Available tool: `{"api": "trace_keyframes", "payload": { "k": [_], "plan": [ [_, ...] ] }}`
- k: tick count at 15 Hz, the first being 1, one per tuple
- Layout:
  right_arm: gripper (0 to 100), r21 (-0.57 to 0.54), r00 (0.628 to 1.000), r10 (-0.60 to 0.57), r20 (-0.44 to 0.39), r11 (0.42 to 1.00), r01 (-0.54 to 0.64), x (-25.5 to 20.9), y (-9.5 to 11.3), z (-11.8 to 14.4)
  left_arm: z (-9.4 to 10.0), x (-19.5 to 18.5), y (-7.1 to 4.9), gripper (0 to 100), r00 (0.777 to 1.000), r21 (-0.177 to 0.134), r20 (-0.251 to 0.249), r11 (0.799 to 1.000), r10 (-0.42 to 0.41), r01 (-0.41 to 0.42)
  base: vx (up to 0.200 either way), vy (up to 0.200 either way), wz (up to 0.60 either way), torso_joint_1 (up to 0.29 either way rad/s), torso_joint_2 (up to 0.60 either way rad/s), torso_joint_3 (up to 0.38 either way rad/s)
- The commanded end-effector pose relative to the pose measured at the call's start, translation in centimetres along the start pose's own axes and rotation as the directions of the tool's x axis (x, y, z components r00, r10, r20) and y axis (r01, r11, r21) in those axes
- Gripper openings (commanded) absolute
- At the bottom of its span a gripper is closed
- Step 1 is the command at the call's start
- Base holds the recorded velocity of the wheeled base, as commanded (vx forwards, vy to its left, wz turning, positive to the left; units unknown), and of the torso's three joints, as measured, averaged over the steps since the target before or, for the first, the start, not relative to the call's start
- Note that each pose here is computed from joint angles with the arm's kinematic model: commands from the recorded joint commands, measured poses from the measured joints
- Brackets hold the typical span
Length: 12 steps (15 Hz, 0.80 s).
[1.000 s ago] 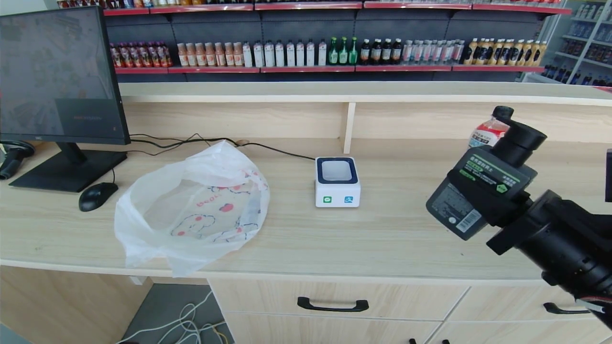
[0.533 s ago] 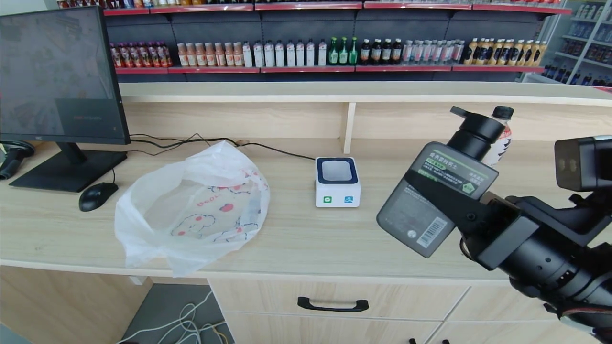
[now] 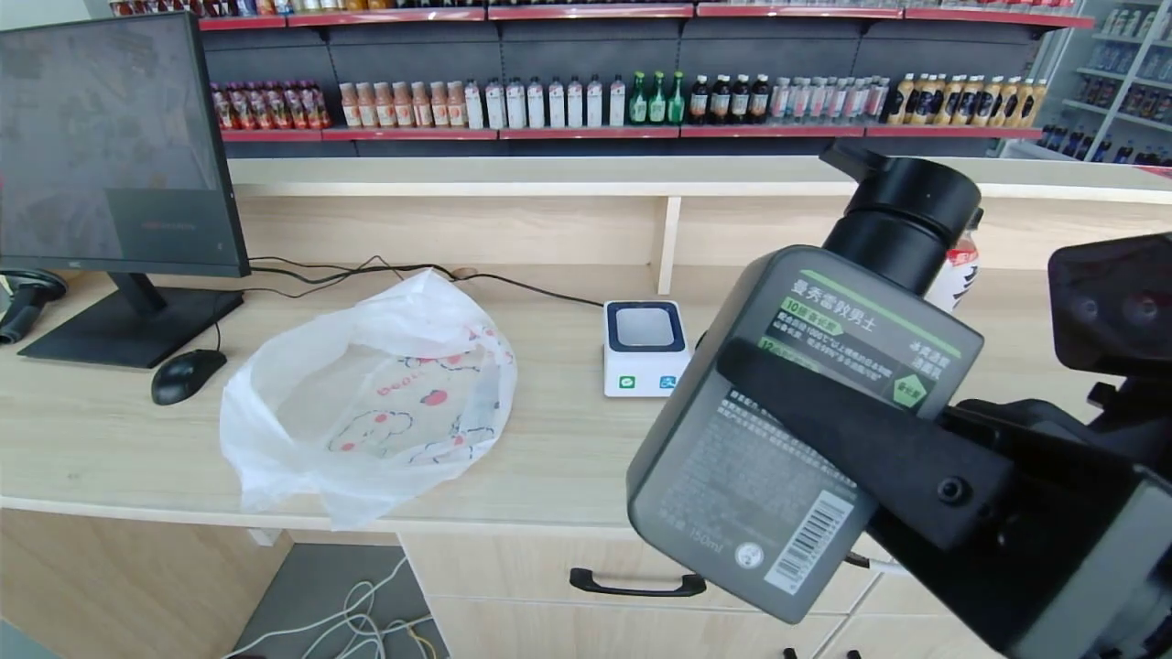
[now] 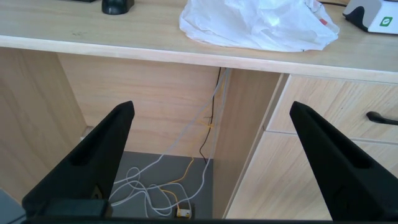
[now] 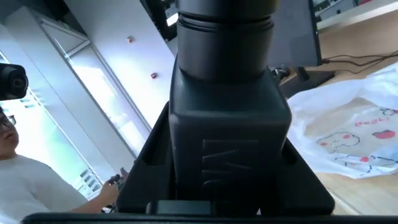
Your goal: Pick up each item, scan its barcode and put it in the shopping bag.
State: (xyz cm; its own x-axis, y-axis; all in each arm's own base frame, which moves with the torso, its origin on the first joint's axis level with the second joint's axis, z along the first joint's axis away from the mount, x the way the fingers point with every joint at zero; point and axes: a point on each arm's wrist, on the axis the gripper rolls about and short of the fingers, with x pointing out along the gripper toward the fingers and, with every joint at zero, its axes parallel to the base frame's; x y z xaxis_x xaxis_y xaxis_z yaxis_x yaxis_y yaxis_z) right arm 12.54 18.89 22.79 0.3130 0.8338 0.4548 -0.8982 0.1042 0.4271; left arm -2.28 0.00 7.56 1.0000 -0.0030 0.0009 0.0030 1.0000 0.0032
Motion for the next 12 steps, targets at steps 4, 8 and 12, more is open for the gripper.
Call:
{"api": "trace_keyframes", "payload": {
  "k": [4, 8, 12],
  "plan": [
    [0, 0.043, 0.999, 0.041, 0.002, 0.998, -0.041, 0.37, 0.91, -0.07, 0.0, 0.0, 0.0, 100, 1.0, 0.0, 0.001, 1.0, 0.0, 0.0, 0.0, 0.0, 0.0, 0.0, 0.0, 0.0],
    [0, 0.069, 0.998, 0.053, 0.019, 0.996, -0.054, 0.31, 1.24, 0.41, 0.0, 0.0, 0.0, 100, 1.0, 0.0, 0.001, 1.0, 0.0, 0.0, 0.0, 0.0, 0.0, 0.0, 0.0, 0.0],
    [0, 0.095, 0.998, 0.056, 0.024, 0.994, -0.058, 0.29, 1.34, 0.55, 0.0, 0.0, 0.0, 100, 1.0, 0.0, 0.001, 1.0, 0.0, 0.0, 0.0, 0.0, 0.0, 0.0, 0.0, 0.0]
  ]
}}
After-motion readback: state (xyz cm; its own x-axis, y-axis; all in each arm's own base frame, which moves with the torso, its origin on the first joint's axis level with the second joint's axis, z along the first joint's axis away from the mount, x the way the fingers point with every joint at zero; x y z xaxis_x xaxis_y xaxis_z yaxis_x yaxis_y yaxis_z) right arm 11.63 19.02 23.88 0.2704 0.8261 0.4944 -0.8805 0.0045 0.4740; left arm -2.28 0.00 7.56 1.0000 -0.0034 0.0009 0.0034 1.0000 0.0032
